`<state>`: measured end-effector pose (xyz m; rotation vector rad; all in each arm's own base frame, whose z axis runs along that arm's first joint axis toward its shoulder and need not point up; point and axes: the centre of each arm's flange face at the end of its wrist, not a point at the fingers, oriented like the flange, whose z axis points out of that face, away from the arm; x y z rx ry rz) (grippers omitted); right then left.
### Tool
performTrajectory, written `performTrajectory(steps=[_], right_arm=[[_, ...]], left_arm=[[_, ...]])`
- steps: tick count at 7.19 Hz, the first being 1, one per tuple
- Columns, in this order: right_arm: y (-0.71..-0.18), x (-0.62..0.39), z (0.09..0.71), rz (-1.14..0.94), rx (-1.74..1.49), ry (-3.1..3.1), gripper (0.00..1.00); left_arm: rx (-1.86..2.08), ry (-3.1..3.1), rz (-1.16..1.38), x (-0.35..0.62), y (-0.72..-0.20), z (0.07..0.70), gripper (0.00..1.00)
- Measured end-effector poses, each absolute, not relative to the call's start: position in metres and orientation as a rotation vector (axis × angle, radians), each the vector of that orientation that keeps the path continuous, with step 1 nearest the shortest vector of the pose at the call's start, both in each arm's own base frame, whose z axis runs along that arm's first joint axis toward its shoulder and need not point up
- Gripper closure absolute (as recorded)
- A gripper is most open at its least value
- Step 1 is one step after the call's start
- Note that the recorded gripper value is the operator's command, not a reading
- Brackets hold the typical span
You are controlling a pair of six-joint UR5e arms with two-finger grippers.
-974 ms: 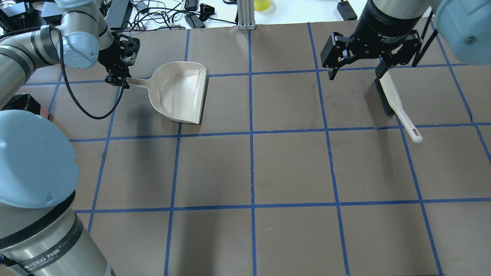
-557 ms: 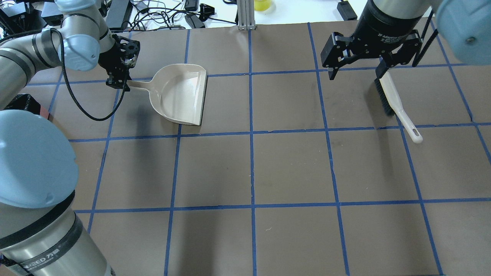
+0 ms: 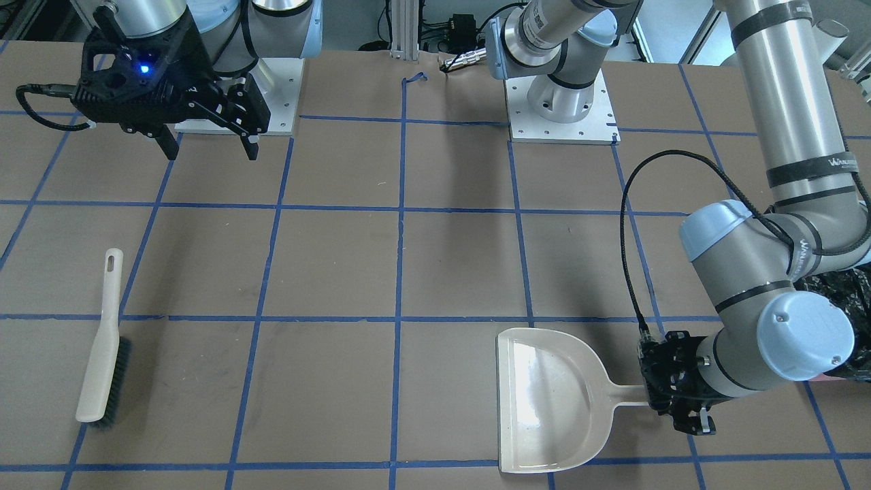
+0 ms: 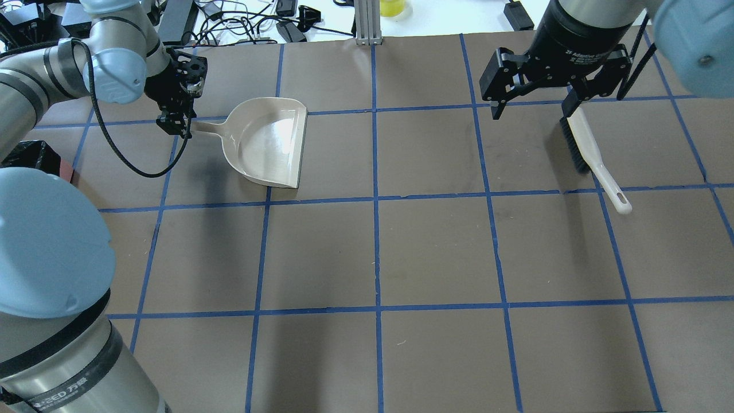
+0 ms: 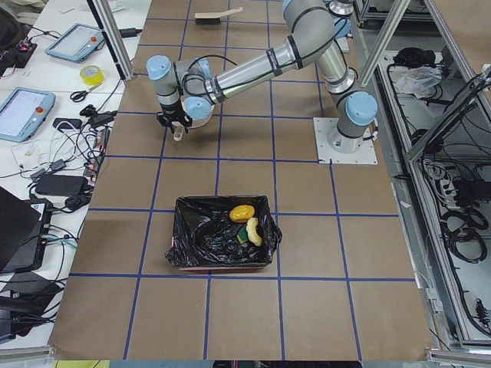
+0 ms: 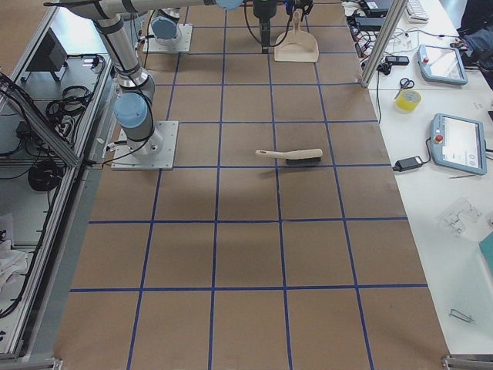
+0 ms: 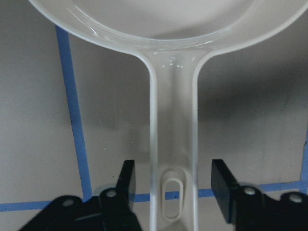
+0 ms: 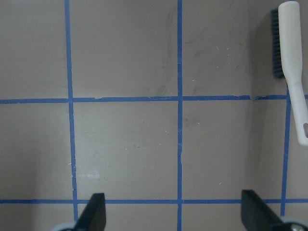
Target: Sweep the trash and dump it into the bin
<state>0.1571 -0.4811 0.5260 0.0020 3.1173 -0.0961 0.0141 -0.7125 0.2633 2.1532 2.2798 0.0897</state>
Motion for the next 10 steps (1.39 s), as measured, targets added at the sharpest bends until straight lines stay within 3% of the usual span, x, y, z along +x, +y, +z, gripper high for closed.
performTrajectory(steps=[3, 10], right_arm=[[-0.481, 0.157, 0.526, -0.097, 0.002, 3.117, 0.00], [-0.480, 0.157, 0.527, -0.099, 0.003, 3.117, 0.00]], left_arm=[[1.895, 2.529, 0.062, -0.030, -0.684, 0.344, 0.35], [1.119, 2.941, 0.075, -0.132, -0.551, 0.501, 0.30]])
